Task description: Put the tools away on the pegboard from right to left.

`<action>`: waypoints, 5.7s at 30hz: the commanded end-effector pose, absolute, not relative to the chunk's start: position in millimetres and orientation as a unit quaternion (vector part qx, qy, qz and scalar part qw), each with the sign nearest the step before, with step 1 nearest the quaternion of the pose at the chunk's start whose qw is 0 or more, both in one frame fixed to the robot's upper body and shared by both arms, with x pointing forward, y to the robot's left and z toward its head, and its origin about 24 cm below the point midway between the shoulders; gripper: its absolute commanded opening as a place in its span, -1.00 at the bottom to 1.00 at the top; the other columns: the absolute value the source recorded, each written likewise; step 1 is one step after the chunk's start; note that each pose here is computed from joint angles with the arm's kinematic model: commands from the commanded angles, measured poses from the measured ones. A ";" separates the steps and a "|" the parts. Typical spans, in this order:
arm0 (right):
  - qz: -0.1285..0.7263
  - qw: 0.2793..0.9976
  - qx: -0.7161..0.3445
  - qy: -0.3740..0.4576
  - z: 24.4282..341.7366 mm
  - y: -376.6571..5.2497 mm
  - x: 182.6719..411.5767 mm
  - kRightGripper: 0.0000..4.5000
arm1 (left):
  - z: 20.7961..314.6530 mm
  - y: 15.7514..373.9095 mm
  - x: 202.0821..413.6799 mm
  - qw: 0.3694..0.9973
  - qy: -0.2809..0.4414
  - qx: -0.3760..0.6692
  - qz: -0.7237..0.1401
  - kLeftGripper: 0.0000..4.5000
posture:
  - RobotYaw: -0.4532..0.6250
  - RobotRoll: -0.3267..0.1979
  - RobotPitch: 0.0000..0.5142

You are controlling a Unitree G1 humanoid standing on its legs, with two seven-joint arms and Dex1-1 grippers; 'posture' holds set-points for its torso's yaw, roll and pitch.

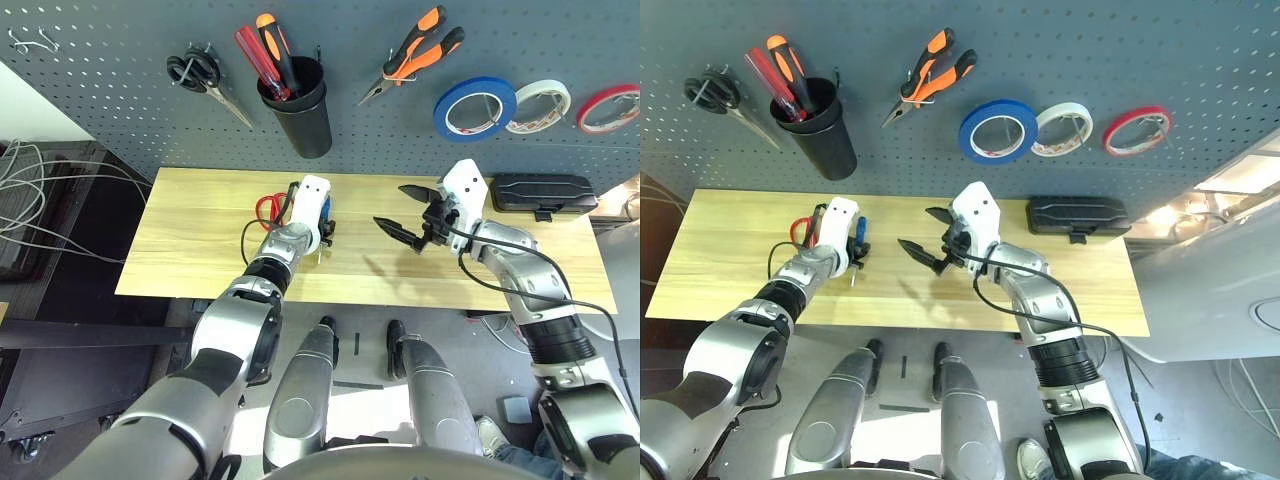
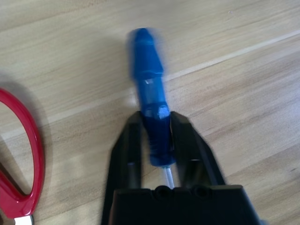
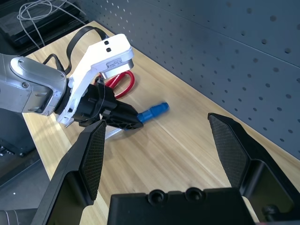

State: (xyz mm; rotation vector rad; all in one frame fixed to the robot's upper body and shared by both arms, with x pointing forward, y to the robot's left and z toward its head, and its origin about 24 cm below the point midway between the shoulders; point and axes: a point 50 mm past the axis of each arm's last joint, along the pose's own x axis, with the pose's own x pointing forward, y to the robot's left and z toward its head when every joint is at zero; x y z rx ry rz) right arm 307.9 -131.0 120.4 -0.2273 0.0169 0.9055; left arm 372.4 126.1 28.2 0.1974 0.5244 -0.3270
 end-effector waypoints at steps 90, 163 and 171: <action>0.508 0.847 -0.039 -0.151 239.3 -100.5 329.2 1.00 | 285.7 149.6 329.4 0.909 -0.373 -0.048 -0.180 -0.75 | 0.11 0.25 0.21; 0.430 0.888 -0.090 0.139 129.6 -173.2 314.8 1.00 | 44.1 139.9 337.8 0.950 0.125 0.144 -0.246 1.00 | 0.02 0.25 0.28; 0.448 0.881 -0.081 0.133 133.5 -156.5 317.7 1.00 | 43.3 189.2 354.7 0.983 0.160 0.072 -0.046 1.00 | 0.05 0.25 0.30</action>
